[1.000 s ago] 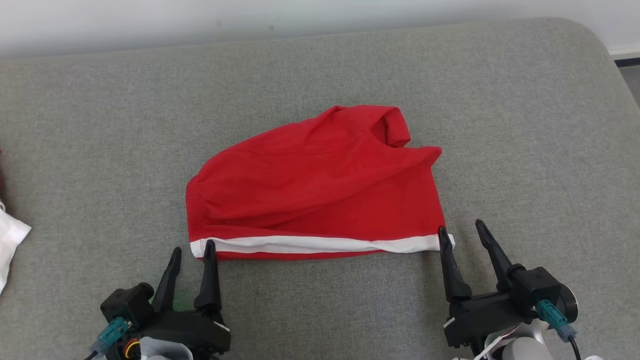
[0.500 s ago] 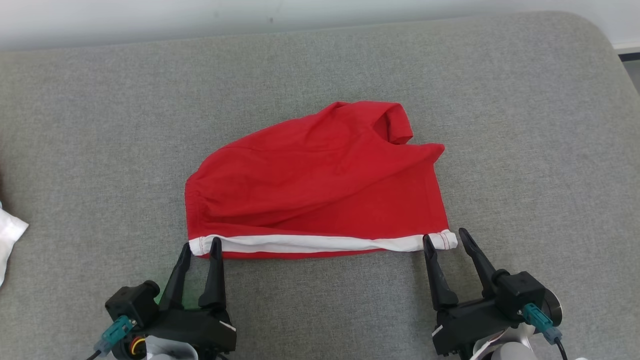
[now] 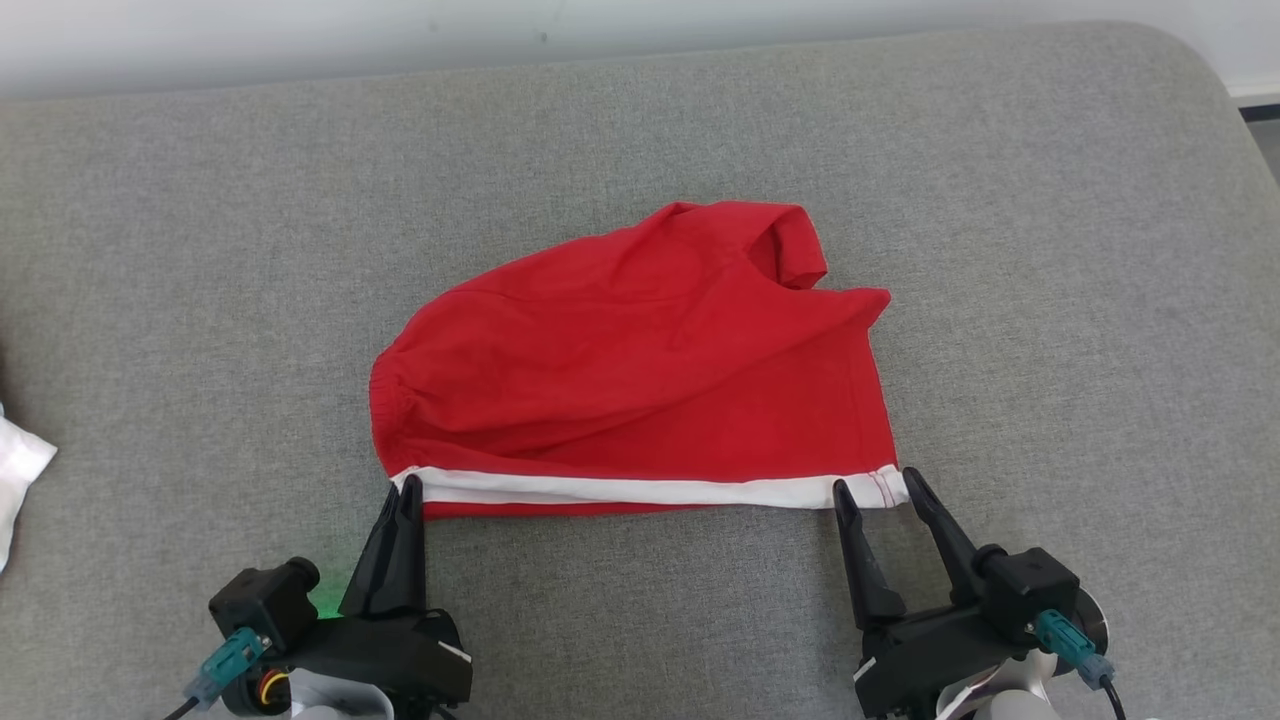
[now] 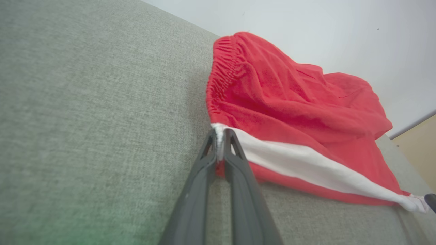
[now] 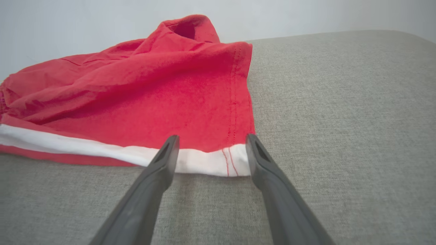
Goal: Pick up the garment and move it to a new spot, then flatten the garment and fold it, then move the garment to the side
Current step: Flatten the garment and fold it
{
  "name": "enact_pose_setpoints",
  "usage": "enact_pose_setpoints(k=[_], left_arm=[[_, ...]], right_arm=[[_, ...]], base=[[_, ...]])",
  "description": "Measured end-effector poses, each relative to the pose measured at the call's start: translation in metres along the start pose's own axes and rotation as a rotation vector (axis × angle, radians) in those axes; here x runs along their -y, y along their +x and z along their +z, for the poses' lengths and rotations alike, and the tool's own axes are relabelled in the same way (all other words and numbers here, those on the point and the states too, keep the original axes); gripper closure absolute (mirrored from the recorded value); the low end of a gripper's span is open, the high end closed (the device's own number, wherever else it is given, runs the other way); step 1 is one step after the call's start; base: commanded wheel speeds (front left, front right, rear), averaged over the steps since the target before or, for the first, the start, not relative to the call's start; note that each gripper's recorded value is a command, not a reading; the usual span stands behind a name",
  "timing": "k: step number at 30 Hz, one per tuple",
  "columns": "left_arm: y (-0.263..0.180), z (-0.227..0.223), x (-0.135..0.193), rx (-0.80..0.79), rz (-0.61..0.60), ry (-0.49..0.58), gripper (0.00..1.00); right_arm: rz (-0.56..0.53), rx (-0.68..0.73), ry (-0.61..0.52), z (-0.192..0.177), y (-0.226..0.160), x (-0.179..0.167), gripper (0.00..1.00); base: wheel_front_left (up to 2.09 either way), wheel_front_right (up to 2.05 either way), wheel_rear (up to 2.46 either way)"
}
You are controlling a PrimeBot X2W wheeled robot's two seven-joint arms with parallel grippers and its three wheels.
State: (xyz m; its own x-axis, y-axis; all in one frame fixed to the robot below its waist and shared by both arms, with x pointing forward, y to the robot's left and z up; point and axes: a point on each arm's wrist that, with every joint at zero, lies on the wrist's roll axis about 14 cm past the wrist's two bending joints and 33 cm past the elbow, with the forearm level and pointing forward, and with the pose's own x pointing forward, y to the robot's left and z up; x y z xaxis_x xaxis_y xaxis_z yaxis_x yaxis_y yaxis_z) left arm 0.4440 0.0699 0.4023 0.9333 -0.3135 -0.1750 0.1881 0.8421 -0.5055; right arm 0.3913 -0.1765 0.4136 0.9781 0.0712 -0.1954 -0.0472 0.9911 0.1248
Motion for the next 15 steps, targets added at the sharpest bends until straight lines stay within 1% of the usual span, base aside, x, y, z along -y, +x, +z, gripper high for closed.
enact_pose_setpoints(k=[6, 12, 13, 15], left_arm=[[-0.001, 0.001, 0.001, 0.000, -0.006, 0.007, 1.00], [-0.004, 0.000, 0.002, -0.003, -0.007, 0.012, 1.00], [-0.004, 0.001, 0.003, -0.002, -0.008, 0.012, 1.00], [-0.005, 0.001, 0.003, -0.002, -0.009, 0.014, 1.00]], right_arm=[[-0.040, 0.000, 0.034, -0.001, -0.003, 0.011, 0.00], [-0.041, -0.009, 0.055, -0.004, -0.007, 0.010, 0.00], [-0.045, -0.011, 0.070, -0.005, -0.007, 0.010, 0.07], [-0.045, -0.019, 0.072, -0.008, -0.008, 0.010, 0.11]], base=[[0.00, 0.00, 0.00], [0.00, 0.00, 0.00], [0.00, 0.00, 0.00], [0.00, 0.00, 0.00]])
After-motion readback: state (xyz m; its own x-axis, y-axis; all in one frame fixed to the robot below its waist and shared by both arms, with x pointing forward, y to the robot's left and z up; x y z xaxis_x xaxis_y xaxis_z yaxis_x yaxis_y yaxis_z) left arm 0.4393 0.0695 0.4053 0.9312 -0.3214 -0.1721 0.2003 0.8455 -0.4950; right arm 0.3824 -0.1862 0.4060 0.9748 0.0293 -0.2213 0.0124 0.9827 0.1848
